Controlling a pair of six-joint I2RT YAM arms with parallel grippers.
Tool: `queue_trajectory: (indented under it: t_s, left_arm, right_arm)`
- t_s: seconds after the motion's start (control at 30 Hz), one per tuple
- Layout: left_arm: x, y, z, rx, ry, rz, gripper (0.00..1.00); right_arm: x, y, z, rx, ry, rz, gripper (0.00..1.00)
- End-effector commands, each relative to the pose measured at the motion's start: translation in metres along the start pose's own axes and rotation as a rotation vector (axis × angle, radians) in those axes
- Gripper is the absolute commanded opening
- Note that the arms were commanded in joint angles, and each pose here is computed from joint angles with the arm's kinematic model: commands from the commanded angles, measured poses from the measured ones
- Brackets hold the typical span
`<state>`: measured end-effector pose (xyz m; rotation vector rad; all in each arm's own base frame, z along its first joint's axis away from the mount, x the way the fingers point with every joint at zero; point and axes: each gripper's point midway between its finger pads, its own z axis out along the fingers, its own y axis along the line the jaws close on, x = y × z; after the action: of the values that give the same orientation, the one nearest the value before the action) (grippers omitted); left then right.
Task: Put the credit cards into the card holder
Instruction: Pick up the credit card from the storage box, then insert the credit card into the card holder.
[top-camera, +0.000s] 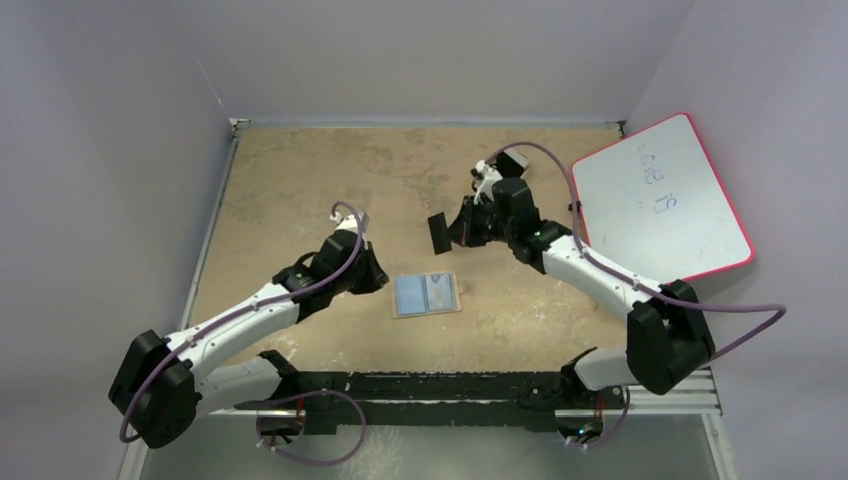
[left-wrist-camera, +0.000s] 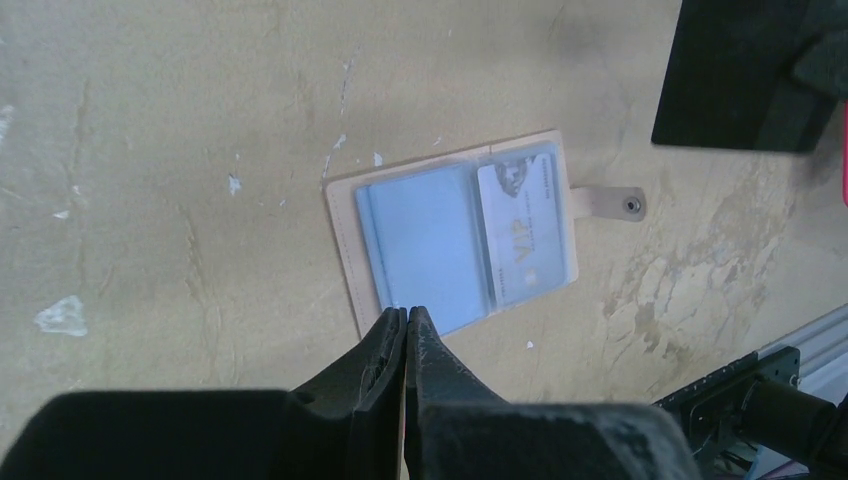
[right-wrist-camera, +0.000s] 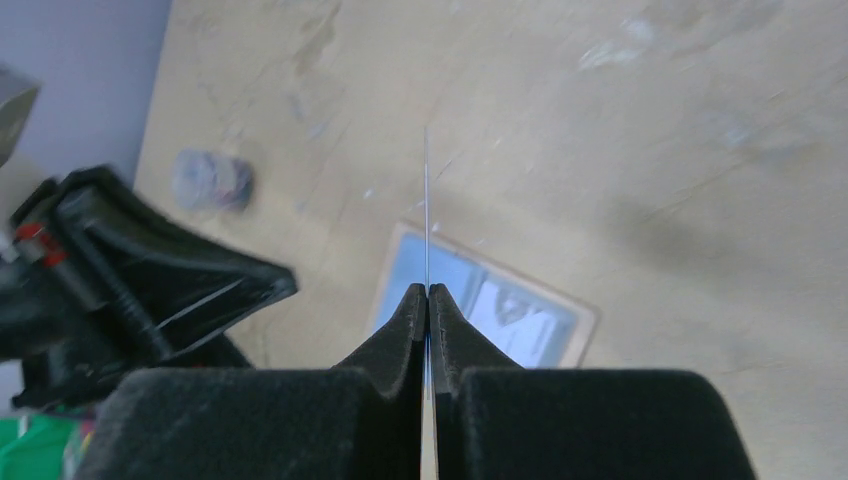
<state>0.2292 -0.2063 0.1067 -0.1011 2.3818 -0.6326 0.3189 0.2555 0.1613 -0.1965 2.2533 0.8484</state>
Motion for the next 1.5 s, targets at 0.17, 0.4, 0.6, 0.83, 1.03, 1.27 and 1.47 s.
queue_trajectory:
  t_s: [0.17,0.4,0.6,0.83,1.03,1.27,1.47]
  left_arm:
    - [0.023,-0.005,0.036,0.074,0.022,-0.12,0.0]
    - [0.035,0.007,0.056,0.041,0.04,-0.165,0.0]
    - [0.044,0.014,0.062,0.02,0.05,-0.177,0.0]
    - [0.055,0.03,0.064,-0.039,0.061,-0.194,0.0]
    - [0.064,0.037,0.066,-0.054,0.076,-0.205,0.0]
    - [0.066,0.042,0.064,-0.074,0.079,-0.206,0.0]
    - [0.068,0.047,0.063,-0.095,0.083,-0.206,0.0]
  right_arm:
    - [0.041,0.067,0.0,-0.299,-0.014,0.088,0.0]
    - [0.061,0.052,0.006,-0.264,0.019,0.108,0.0]
    - [0.079,0.037,0.011,-0.202,0.078,0.143,0.0]
    - [0.104,0.022,0.022,-0.174,0.119,0.225,0.0]
    - [0.122,0.013,0.025,-0.154,0.158,0.247,0.0]
    - [0.13,-0.001,0.032,-0.106,0.164,0.258,0.0]
    - [0.137,-0.006,0.034,-0.09,0.178,0.278,0.0]
